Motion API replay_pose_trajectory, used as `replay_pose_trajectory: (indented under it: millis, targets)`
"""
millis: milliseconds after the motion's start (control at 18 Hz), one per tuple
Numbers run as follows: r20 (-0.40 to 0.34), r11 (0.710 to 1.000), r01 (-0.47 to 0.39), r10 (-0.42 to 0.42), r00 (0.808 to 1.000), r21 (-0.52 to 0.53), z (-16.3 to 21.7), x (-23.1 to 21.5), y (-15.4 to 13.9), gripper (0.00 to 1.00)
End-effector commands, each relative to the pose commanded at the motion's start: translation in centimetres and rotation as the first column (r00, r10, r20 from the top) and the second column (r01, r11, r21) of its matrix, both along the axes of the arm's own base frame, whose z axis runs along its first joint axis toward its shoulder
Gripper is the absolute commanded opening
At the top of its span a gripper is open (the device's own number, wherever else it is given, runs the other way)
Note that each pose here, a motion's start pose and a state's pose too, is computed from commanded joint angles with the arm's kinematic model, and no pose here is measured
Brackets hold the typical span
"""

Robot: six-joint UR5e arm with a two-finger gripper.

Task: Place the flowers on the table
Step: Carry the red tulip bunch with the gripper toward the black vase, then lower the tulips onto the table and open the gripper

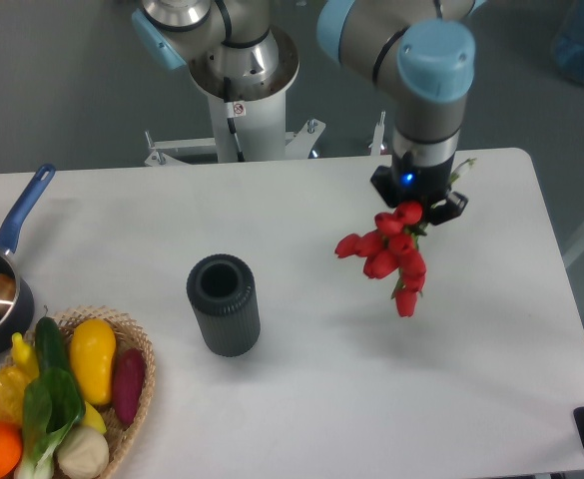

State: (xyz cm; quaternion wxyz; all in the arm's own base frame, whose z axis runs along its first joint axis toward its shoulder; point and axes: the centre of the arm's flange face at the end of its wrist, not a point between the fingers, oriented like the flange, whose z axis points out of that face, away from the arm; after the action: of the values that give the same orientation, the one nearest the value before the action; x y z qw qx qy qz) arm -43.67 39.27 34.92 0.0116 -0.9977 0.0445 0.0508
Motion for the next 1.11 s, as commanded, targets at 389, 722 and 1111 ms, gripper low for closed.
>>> replay_pose_trajectory:
  millis: [389, 722, 1111]
  targets:
    - [0.021, 1.0, 0.0, 0.0, 1.0, -0.013, -1.9, 0.9, -0.4, 0.91]
    - [-0.013, 1.0, 0.005, -0.005, 1.0, -0.002, -1.3, 0.6, -0.2, 1.0]
    - [-0.051, 1.0, -0.012, 0.013, 0.999, 0.021, 0.0, -0.1, -0.9, 1.0]
